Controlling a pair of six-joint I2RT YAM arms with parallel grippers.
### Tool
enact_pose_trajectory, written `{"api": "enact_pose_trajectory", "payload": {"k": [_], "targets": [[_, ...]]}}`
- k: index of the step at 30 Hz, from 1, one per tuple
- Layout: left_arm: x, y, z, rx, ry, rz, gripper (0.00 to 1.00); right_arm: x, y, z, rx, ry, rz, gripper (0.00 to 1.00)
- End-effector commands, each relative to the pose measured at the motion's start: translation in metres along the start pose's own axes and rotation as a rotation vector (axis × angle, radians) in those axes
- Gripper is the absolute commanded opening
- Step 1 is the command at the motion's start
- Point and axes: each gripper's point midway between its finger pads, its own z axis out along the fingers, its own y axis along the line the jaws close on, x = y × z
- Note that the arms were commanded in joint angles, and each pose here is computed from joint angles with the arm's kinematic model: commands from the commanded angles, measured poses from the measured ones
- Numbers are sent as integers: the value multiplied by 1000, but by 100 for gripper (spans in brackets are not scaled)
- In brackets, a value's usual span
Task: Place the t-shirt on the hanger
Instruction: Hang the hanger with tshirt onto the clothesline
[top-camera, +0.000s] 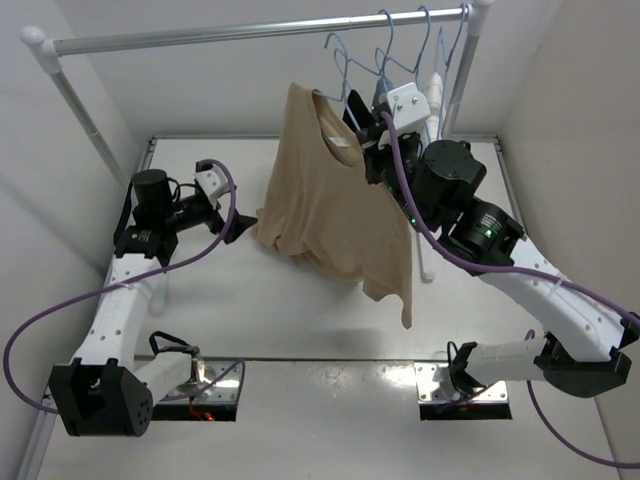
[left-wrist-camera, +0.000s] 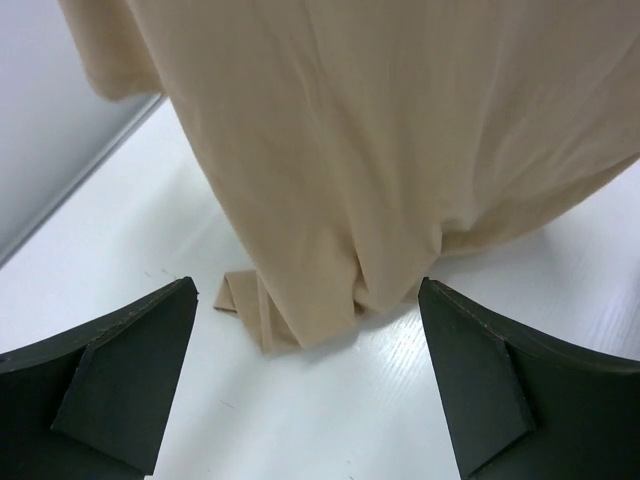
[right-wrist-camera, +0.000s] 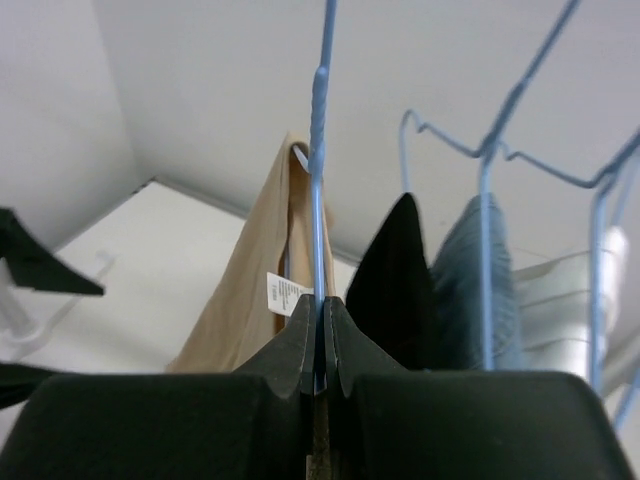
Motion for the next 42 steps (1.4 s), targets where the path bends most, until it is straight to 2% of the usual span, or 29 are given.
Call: {"api": "enact_pose_trajectory", "payload": {"k": [1, 11, 19, 29, 39, 40, 42], "targets": [[0, -1, -3, -7, -13, -2, 99, -52, -42, -15, 168, -152, 31, 0], [4, -4, -3, 7, -6, -7, 99, -63, -63, -15, 288, -215, 8, 0], [11, -5, -1, 12, 4, -12, 99, -54, -68, 5, 389, -182, -45, 0], [15, -9, -1, 23, 4, -19, 99, -29, -59, 22, 392, -125, -79, 0], [18, -12, -1, 33, 5, -27, 99, -15, -56, 15, 350, -85, -64, 0], [18, -12, -1, 33, 5, -27, 99, -20, -58, 11, 351, -93, -49, 1], [19, -14, -2, 33, 5, -27, 99, -21, -58, 10, 349, -91, -39, 12]]}}
